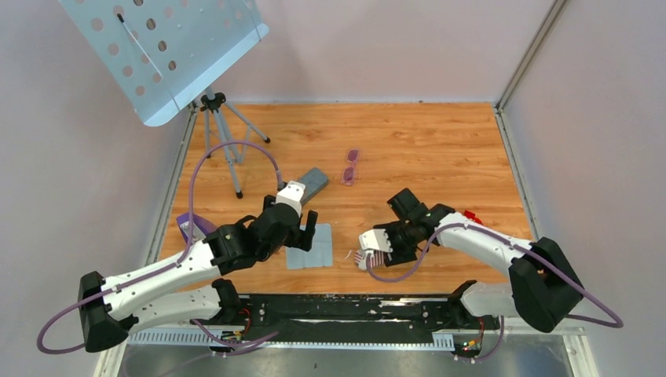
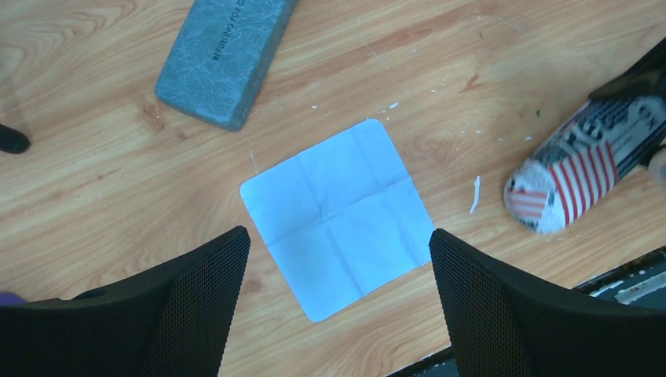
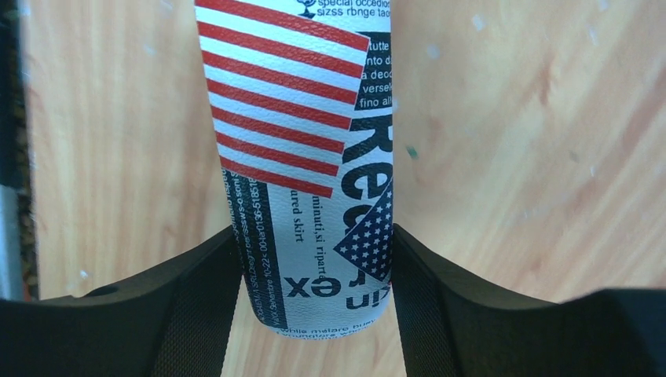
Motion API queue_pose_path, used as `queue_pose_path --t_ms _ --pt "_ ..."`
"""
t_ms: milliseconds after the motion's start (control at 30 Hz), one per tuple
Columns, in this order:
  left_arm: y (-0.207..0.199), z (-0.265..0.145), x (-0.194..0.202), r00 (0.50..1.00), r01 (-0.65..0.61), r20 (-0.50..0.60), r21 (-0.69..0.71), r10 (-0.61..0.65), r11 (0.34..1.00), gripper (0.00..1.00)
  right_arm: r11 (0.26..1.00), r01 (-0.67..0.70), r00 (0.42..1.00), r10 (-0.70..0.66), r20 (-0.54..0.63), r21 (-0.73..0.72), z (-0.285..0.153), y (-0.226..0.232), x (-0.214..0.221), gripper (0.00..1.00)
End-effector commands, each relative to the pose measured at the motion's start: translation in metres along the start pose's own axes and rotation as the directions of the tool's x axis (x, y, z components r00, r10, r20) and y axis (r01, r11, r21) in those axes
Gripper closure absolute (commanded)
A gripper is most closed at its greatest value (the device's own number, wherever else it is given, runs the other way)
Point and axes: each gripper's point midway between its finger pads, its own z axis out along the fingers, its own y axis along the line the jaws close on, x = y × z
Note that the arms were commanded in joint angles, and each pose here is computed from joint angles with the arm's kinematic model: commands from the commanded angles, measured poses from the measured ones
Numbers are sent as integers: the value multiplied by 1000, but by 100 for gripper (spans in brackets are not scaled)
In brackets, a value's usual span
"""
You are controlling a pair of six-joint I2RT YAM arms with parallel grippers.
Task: Organize the sunglasses
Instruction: Move the sunglasses case at the center of the board, then pick up the sunglasses case from the center of the board.
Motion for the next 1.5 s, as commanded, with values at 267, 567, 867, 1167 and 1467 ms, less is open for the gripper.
queue_pose_path --t_ms 267,567,867,1167,1467 --pt "6 24 -19 954 -297 -47 -26 296 955 1 973 -206 978 210 -21 107 -52 -85 93 45" --pt "29 68 -37 916 -388 -145 -88 374 917 0 939 -319 946 324 -15 130 -52 -115 136 36" --pt "45 132 -41 892 -370 -296 -39 343 928 0 847 -492 869 462 178 202 -108 -112 90 1" --pt "74 182 -23 867 -331 -399 -12 299 943 4 798 -539 821 425 382 270 -156 -56 19 1" --pt "82 217 -3 838 -289 -466 60 283 955 14 775 -551 812 414 411 309 -159 -32 8 1"
